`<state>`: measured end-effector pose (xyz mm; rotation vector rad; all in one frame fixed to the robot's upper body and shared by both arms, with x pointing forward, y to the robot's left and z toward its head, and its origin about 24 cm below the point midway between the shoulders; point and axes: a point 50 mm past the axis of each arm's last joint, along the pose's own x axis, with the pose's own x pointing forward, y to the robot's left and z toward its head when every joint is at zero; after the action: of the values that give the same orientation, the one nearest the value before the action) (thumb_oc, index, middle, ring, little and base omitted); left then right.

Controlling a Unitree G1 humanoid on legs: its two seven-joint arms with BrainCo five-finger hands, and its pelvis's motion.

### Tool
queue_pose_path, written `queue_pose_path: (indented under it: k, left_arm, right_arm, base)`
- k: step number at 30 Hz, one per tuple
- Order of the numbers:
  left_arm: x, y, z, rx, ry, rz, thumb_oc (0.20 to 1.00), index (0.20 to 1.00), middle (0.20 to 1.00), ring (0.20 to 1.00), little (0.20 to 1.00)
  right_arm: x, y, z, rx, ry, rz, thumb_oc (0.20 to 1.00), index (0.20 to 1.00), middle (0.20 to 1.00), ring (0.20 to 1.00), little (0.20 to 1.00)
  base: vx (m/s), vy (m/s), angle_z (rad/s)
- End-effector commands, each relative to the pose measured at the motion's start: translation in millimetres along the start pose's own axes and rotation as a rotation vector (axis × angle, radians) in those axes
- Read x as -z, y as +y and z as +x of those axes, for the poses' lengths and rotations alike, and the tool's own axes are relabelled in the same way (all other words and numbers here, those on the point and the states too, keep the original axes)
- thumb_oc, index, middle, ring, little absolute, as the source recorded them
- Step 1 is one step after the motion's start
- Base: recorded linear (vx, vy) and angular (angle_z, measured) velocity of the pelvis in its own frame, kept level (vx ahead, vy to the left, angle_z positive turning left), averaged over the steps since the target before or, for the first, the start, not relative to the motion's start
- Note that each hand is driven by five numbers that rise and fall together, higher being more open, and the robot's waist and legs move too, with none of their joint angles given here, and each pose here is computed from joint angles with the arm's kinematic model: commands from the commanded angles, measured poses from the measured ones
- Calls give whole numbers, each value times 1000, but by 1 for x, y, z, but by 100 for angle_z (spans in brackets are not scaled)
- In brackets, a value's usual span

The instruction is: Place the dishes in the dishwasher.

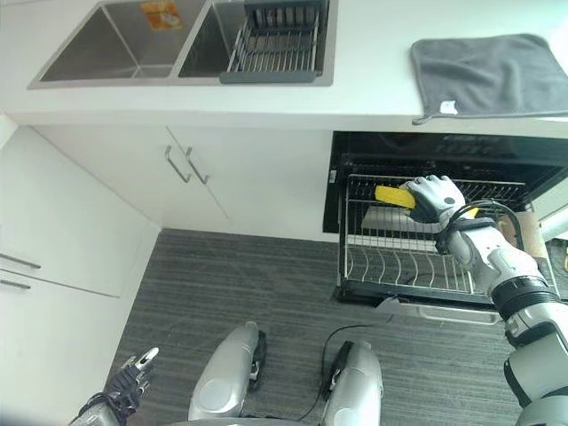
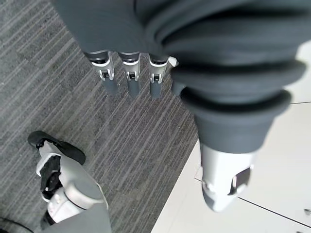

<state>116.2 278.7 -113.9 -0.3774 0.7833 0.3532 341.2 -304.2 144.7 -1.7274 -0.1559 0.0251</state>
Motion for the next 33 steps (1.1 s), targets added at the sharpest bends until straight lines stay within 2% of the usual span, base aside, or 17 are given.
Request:
queue_pose_path:
  k: [1,10,15,24,29,30,31,33]
  left_arm:
    - [-13,21,-9,-32,-50,12,1000,1000,1000,1000,1000]
    - [-37,5,-3,50,-137,-38,1000,1000,1000,1000,1000]
    - [-47,-1,0,101,-177,-61,1000,1000,1000,1000,1000]
    - [-71,-10,2,147,-250,-81,1000,1000,1000,1000,1000]
    - [-79,-15,3,167,-265,-78,1000,1000,1000,1000,1000]
    - [-81,-15,2,167,-270,-75,1000,1000,1000,1000,1000]
    - [-84,-15,2,164,-277,-74,1000,1000,1000,1000,1000]
    - [-86,-13,2,153,-286,-75,1000,1000,1000,1000,1000]
  right_arm:
    - [4,-40,19,147,43,16,200,200,200,200,200]
    - [17,-47,27,208,169,13,200,200,200,200,200]
    - [24,-63,34,242,225,-72,200,200,200,200,200]
    - [15,-74,48,207,236,-114,200,200,200,200,200]
    - [16,-68,50,125,291,-43,200,200,200,200,200]
    - [16,-66,50,111,294,-28,442,442,442,442,442]
    - [15,-64,50,103,296,-11,1000,1000,1000,1000,1000]
    - [14,-59,50,87,314,13,1000,1000,1000,1000,1000]
  base:
    - [-84,19,0]
    - [-127,-2,1]
    - [-152,8,-3]
    - [-92,-8,-3]
    - [-61,0,-1]
    - [-41,-15,-2]
    - [0,0,0]
    - [-11,-16,-1]
